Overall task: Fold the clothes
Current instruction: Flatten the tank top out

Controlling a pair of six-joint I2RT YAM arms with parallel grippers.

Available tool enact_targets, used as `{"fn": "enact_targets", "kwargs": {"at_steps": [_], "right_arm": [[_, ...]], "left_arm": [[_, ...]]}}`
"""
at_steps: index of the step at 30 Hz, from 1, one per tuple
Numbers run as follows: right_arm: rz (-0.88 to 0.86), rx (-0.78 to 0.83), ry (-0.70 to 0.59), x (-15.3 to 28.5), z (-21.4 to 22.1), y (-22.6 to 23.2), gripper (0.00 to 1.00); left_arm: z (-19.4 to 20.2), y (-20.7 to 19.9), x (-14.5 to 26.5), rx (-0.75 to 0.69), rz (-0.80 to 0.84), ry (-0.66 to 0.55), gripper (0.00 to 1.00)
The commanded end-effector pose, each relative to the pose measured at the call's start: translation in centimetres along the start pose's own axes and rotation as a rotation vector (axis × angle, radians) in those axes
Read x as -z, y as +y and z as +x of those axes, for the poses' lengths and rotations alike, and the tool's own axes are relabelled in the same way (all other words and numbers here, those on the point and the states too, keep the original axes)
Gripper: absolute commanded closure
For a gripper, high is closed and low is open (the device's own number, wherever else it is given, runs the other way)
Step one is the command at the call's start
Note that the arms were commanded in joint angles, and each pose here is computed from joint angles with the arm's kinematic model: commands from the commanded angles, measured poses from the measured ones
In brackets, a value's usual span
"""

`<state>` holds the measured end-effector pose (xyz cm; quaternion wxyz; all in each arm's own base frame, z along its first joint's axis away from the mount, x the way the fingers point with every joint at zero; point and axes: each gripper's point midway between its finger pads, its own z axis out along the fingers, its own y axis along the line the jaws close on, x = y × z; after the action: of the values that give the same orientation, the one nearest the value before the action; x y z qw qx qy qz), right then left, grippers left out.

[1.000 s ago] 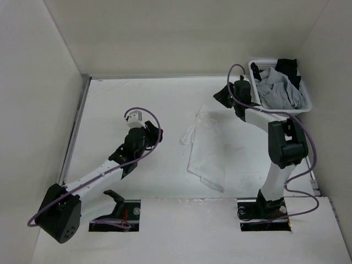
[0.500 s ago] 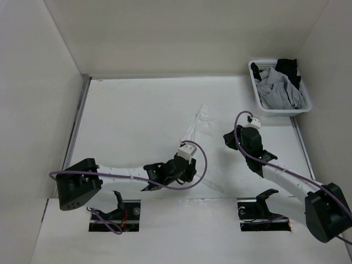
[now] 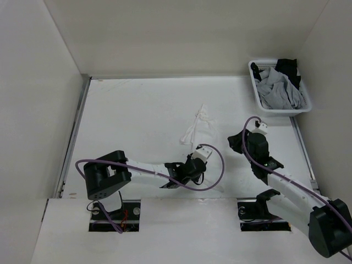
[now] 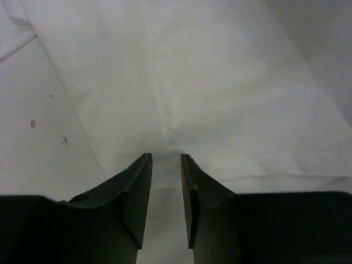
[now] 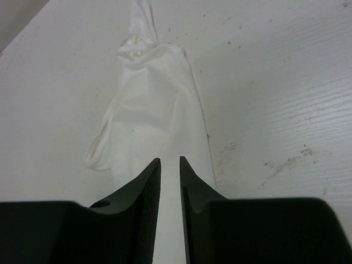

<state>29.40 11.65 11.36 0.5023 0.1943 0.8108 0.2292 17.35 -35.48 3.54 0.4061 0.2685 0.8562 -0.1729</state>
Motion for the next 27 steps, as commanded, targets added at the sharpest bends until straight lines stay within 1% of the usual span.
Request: {"fn": "enact_targets", "kwargs": {"at_steps": [1, 7, 14, 15, 17, 18, 21, 27], "right_arm": [[-0.037, -0.021, -0.028, 0.1, -0.8, 0.6, 0.75], [-0.031, -0.018, -0.015, -0.3, -0.4, 0.4, 0.7], [-0.035, -0.018, -0.016, -0.2, -0.3, 0.5, 0.65], [-0.036, -0.018, -0.017, -0.2, -0.3, 0.5, 0.65], [-0.036, -0.019, -0.021, -0.1, -0.4, 0.5, 0.64], [-0.037, -0.019, -0.022, -0.1, -0.5, 0.5, 0.64], [-0.033, -0.02, -0.024, -0.2, -0.6, 0.4, 0.63], [0.007, -0.011, 0.013, -0.7, 0.5, -0.4, 0.59]], "left_arm": [[-1.5, -0.1, -0.2, -0.01, -0.023, -0.024, 0.75], [-0.3, -0.2, 0.0, -0.008, -0.016, 0.016, 0.83], [0.4, -1.0, 0.3, 0.001, 0.026, 0.041, 0.82], [0.6, -1.0, 0.3, 0.0, 0.028, 0.044, 0.84], [0.7, -0.8, 0.2, 0.005, 0.017, 0.047, 0.92], [0.5, -0.6, 0.3, 0.014, 0.011, 0.043, 0.95], [-1.0, 0.0, 1.1, 0.062, 0.009, 0.003, 1.0], [-7.0, 1.5, 5.3, 0.206, 0.047, -0.133, 1.0]]}}
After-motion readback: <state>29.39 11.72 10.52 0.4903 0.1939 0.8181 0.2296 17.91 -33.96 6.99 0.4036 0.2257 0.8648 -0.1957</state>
